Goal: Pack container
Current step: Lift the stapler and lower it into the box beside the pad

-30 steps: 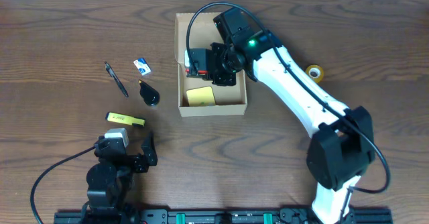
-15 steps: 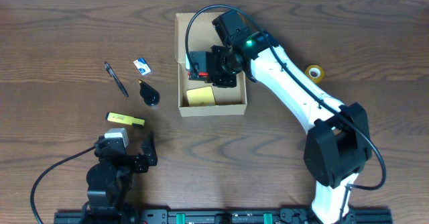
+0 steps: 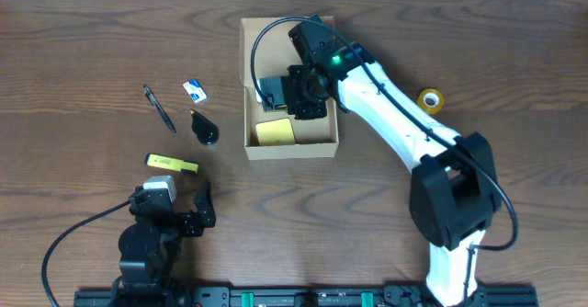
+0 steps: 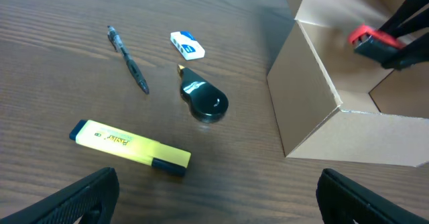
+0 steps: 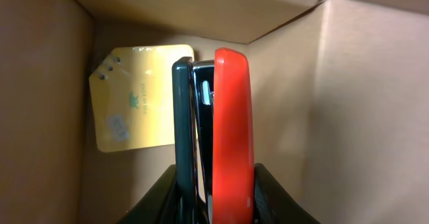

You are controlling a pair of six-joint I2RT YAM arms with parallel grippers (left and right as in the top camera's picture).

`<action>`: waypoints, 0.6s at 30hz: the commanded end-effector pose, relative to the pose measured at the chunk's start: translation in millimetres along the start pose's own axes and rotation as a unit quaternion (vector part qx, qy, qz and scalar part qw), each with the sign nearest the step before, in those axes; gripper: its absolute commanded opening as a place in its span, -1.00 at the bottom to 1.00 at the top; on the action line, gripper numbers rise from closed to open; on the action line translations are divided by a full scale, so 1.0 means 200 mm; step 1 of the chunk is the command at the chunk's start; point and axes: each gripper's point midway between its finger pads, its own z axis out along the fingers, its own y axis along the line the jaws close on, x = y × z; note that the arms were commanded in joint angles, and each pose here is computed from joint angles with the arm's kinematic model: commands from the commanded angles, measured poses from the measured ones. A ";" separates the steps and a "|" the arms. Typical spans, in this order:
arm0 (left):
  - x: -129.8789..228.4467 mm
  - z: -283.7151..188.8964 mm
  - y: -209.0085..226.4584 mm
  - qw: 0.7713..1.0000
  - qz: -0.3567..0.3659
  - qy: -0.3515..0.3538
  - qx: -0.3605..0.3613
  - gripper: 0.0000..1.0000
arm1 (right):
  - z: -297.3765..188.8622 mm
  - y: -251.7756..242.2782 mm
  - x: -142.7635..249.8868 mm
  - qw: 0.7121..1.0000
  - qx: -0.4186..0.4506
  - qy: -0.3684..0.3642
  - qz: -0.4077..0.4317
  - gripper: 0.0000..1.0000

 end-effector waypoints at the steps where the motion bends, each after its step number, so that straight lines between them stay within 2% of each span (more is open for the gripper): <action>1: 0.03 0.01 0.01 1.000 0.003 0.003 -0.006 0.90 | 0.03 0.02 -0.01 1.000 -0.015 -0.015 -0.007 -0.97; 10: 0.03 0.01 0.01 1.000 0.003 0.003 -0.006 0.91 | 0.19 0.03 0.00 1.000 -0.025 -0.015 -0.011 -0.97; 18: 0.03 0.01 0.01 1.000 0.003 0.003 -0.006 0.90 | 0.23 -0.01 -0.05 0.999 -0.008 -0.027 -0.022 -0.97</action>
